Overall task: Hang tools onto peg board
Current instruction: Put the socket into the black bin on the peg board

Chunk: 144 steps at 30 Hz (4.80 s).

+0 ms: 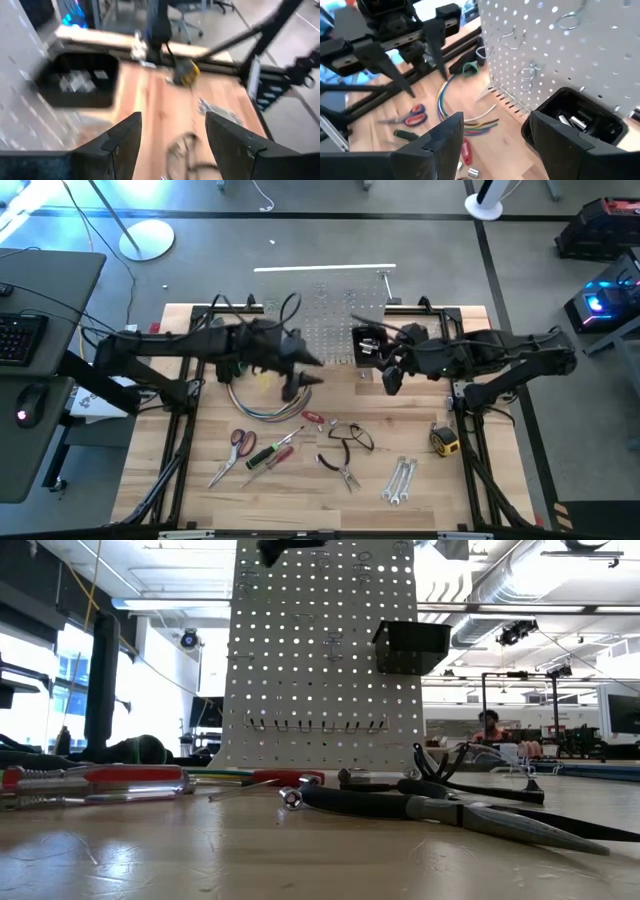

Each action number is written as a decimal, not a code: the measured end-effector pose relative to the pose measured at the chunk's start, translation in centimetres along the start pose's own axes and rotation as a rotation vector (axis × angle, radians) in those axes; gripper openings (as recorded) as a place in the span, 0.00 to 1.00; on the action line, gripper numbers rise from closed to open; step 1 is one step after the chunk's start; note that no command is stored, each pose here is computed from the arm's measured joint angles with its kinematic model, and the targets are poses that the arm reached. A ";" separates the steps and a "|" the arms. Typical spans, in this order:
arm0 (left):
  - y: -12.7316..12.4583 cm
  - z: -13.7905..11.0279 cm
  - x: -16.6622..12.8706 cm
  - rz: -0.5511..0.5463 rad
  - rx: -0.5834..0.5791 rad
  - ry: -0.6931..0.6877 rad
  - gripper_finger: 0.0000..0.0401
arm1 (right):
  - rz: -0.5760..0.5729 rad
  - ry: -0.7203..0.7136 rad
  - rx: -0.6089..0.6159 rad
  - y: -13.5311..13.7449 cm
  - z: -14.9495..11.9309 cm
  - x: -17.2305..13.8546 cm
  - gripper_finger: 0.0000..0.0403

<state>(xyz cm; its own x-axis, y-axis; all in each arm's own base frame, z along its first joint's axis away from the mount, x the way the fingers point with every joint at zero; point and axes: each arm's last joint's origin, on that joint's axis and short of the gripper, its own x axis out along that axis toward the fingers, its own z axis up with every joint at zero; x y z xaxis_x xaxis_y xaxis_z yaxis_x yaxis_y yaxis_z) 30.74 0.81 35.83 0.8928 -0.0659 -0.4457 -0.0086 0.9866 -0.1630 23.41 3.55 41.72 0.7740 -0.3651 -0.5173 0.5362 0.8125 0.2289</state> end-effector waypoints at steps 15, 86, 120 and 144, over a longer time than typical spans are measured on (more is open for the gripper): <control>-2.2 -15.3 9.2 -0.168 0.233 0.320 0.50 | -0.083 0.039 -0.071 1.5 -1.1 3.2 0.56; -1.3 -18.3 15.9 -0.227 0.677 0.616 0.09 | -0.112 0.116 -0.013 1.4 -1.9 4.0 0.56; 5.4 2.9 14.0 0.378 0.319 -0.284 0.01 | -0.137 -0.104 -0.016 0.8 2.8 0.1 0.56; -0.3 -0.9 1.8 0.156 0.087 0.166 0.01 | 0.051 0.153 -0.035 2.6 -0.3 -0.8 0.53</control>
<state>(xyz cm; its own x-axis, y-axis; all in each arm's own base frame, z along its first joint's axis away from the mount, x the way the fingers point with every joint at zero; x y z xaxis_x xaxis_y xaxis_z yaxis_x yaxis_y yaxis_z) 31.92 0.29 34.25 0.7975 0.0722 -0.5990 -0.0960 0.9954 -0.0078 24.08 6.11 42.51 0.7381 -0.2514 -0.6260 0.4830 0.8448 0.2303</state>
